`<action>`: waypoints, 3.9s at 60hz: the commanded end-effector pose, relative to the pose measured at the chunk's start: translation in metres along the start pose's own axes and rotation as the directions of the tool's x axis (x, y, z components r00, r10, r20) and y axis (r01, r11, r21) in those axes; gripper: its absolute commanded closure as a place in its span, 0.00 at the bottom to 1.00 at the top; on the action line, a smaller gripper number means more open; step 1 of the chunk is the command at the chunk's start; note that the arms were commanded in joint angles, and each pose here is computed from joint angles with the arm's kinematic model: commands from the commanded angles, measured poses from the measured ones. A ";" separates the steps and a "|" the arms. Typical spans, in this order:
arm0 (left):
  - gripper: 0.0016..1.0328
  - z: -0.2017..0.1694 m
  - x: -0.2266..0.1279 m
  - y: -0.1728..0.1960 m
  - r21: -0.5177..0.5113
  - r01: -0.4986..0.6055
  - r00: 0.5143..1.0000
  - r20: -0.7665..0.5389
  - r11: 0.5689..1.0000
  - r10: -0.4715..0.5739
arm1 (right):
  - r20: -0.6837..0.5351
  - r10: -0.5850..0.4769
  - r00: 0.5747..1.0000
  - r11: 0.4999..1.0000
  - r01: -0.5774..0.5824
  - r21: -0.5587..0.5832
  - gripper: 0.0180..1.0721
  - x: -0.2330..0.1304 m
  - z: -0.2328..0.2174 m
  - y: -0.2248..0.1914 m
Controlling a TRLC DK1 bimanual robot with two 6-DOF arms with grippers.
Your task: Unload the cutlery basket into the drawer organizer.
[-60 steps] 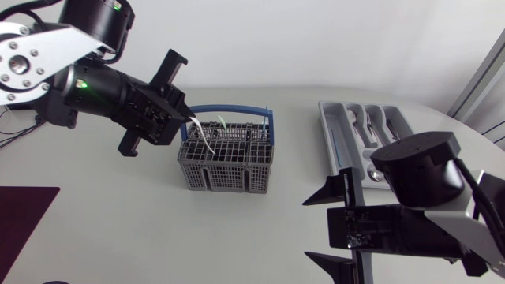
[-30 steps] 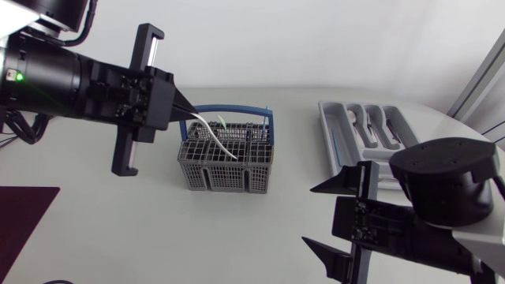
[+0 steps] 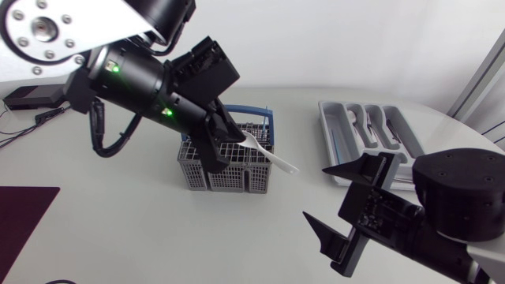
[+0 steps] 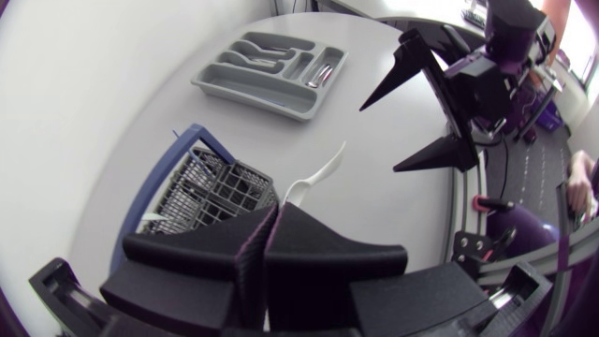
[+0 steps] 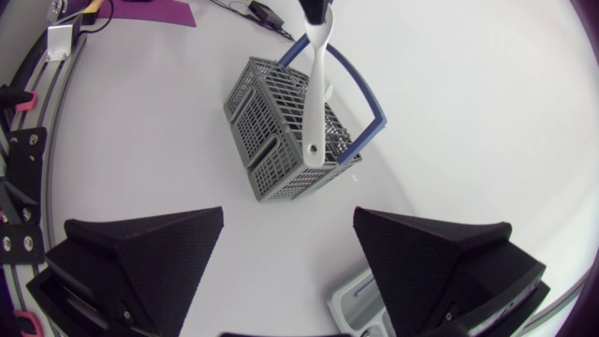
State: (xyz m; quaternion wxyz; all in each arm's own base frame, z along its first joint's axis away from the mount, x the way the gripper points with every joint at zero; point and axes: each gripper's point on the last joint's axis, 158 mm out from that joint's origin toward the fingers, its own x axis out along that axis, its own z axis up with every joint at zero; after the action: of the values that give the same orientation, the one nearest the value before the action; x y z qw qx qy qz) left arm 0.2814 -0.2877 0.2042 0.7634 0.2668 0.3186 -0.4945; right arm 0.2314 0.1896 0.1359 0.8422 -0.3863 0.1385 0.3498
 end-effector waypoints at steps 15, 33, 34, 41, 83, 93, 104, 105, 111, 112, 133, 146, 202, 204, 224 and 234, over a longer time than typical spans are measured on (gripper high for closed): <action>0.82 0.005 0.035 -0.011 -0.357 0.210 0.976 0.018 0.910 -0.218 | 0.049 -0.076 0.996 0.997 0.074 0.036 0.08 0.010 0.010 -0.006; 0.82 0.003 0.043 -0.016 -0.448 0.255 0.961 0.018 0.857 -0.276 | 0.075 -0.113 0.991 0.994 0.113 -0.001 0.17 0.033 0.024 -0.006; 0.82 0.003 0.043 -0.016 -0.451 0.256 0.961 0.019 0.855 -0.278 | 0.073 -0.117 0.990 0.993 0.118 -0.008 0.18 0.035 0.024 -0.006; 0.82 0.003 0.042 -0.015 -0.460 0.255 0.961 0.021 0.850 -0.277 | 0.075 -0.129 0.989 0.991 0.132 -0.038 0.28 0.044 0.027 -0.005; 0.82 -0.009 0.050 -0.013 -0.489 0.256 0.956 0.001 0.834 -0.293 | 0.103 -0.166 0.981 0.982 0.174 -0.070 0.56 0.055 0.049 -0.018; 0.82 -0.013 0.053 -0.015 -0.489 0.258 0.954 -0.008 0.833 -0.300 | 0.101 -0.172 0.980 0.980 0.180 -0.081 0.65 0.057 0.052 -0.020; 0.82 -0.016 0.055 -0.017 -0.488 0.260 0.952 -0.015 0.833 -0.306 | 0.101 -0.174 0.980 0.980 0.183 -0.085 0.74 0.057 0.052 -0.020; 0.82 -0.016 0.055 -0.018 -0.489 0.260 0.952 -0.016 0.833 -0.307 | 0.101 -0.174 0.980 0.979 0.183 -0.086 0.74 0.057 0.052 -0.020; 0.82 -0.019 0.056 -0.020 -0.490 0.262 0.949 -0.023 0.831 -0.313 | 0.102 -0.176 0.979 0.979 0.185 -0.090 0.79 0.057 0.053 -0.021; 0.82 -0.019 0.057 -0.021 -0.490 0.263 0.949 -0.024 0.831 -0.315 | 0.101 -0.175 0.979 0.979 0.184 -0.091 0.79 0.058 0.053 -0.021; 0.82 -0.021 0.058 -0.023 -0.491 0.266 0.947 -0.027 0.829 -0.320 | 0.084 -0.164 0.983 0.980 0.172 -0.101 0.88 0.060 0.050 -0.019; 0.81 -0.016 0.058 -0.029 -0.485 0.276 0.945 -0.020 0.830 -0.326 | 0.068 -0.152 0.986 0.981 0.159 -0.109 0.89 0.060 0.043 -0.014; 0.20 0.036 0.004 -0.007 -0.450 0.255 0.967 0.142 0.856 -0.214 | 0.028 -0.083 0.996 0.988 0.086 -0.125 0.94 0.049 0.019 0.004; 0.15 0.043 -0.005 0.000 -0.441 0.246 0.967 0.168 0.863 -0.190 | 0.025 -0.066 0.998 0.991 0.068 -0.117 0.94 0.045 0.014 0.003; 0.06 0.024 -0.030 0.065 -0.423 0.006 0.984 0.163 0.906 0.069 | -0.061 0.121 0.991 0.993 -0.120 0.010 0.94 0.013 -0.078 -0.032; 0.06 0.007 -0.022 0.073 -0.398 -0.073 0.983 0.124 0.915 0.132 | -0.113 0.159 0.981 0.987 -0.154 0.047 0.94 0.009 -0.136 -0.060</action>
State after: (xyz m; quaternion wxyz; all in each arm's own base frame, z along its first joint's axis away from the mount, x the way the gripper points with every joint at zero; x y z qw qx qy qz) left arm 0.3449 -0.2580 0.2429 0.8479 0.0715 0.3382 -0.4019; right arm 0.2754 0.0842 0.0811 0.8232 -0.3566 0.2209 0.3825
